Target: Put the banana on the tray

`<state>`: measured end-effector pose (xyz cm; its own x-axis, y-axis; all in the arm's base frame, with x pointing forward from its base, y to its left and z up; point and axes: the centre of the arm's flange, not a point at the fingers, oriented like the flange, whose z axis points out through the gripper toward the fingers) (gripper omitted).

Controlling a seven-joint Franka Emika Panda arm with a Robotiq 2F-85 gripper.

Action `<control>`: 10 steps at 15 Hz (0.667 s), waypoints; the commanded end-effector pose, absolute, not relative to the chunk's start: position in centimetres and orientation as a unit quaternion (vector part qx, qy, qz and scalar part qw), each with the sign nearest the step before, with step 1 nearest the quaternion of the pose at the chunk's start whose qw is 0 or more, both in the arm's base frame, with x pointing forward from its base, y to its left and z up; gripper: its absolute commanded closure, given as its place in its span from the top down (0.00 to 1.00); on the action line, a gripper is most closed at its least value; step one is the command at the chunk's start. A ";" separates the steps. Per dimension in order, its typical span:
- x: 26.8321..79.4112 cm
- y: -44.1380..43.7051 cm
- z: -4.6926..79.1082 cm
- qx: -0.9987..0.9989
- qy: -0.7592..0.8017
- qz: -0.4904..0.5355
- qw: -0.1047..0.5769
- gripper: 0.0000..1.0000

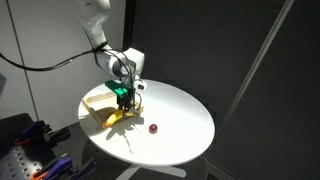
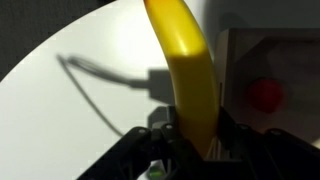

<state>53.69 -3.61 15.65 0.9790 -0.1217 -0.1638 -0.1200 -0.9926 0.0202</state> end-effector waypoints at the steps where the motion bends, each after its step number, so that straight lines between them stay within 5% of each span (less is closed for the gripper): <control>1: 52.4 -1.4 16.3 0.998 -0.030 -0.059 0.012 0.16; 10: 51.9 1.0 16.3 0.999 -0.014 -0.035 0.005 0.16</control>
